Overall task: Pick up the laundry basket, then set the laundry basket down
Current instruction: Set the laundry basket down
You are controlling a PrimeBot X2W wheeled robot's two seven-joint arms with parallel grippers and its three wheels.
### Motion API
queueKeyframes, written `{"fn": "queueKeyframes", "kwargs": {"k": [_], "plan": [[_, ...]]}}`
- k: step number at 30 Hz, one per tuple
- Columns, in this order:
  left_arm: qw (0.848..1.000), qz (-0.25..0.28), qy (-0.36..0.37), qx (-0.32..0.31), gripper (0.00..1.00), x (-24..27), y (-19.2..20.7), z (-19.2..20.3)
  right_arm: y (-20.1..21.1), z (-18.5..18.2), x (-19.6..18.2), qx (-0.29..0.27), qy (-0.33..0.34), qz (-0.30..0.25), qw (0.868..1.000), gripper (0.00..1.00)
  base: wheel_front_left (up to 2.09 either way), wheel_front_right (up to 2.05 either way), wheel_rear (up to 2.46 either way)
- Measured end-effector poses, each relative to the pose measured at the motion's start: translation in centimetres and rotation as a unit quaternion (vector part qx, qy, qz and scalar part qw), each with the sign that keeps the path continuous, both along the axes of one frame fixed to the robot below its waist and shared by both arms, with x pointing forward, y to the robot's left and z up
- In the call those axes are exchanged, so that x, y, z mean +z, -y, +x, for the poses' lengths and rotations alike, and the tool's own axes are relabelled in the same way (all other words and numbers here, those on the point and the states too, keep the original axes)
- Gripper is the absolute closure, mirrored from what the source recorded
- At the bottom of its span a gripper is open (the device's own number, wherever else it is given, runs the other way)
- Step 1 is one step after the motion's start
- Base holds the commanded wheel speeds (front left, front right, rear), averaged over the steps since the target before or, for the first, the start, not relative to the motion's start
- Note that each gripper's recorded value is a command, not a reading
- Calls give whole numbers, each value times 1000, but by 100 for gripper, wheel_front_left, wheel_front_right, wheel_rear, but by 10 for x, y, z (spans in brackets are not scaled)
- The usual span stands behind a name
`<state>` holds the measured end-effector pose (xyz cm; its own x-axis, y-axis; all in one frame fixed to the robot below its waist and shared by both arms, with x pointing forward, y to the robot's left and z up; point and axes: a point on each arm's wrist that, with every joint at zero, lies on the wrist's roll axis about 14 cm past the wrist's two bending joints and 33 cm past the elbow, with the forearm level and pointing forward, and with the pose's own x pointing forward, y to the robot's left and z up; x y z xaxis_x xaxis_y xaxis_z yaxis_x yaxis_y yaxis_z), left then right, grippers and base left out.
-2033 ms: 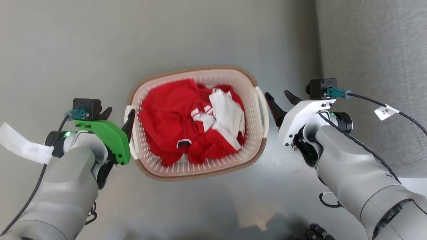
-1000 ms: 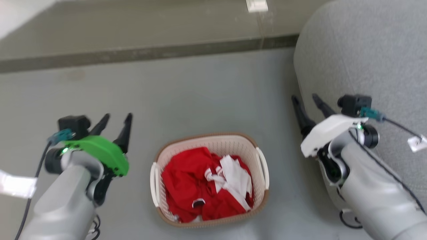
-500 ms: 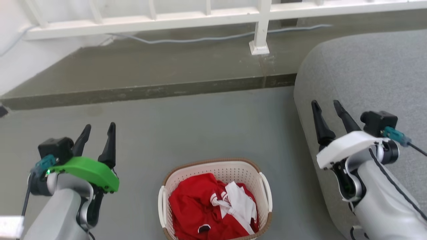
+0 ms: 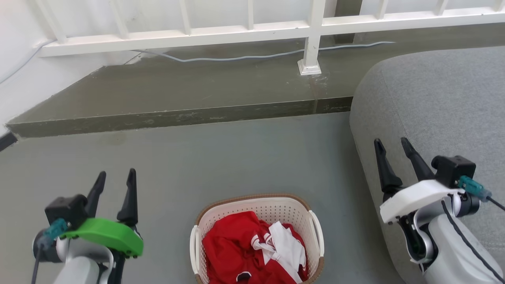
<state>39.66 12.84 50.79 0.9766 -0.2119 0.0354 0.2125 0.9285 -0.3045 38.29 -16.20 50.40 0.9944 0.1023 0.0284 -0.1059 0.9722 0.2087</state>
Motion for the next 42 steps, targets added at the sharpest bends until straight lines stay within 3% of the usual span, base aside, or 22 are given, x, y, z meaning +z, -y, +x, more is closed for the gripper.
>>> {"fn": "queueKeyframes", "kwargs": {"k": [42], "plan": [[1000,-7,18,-1,0,-2,6,-31,-6,-22,-9,7,1,-2,1000,0,0,0,0]]}}
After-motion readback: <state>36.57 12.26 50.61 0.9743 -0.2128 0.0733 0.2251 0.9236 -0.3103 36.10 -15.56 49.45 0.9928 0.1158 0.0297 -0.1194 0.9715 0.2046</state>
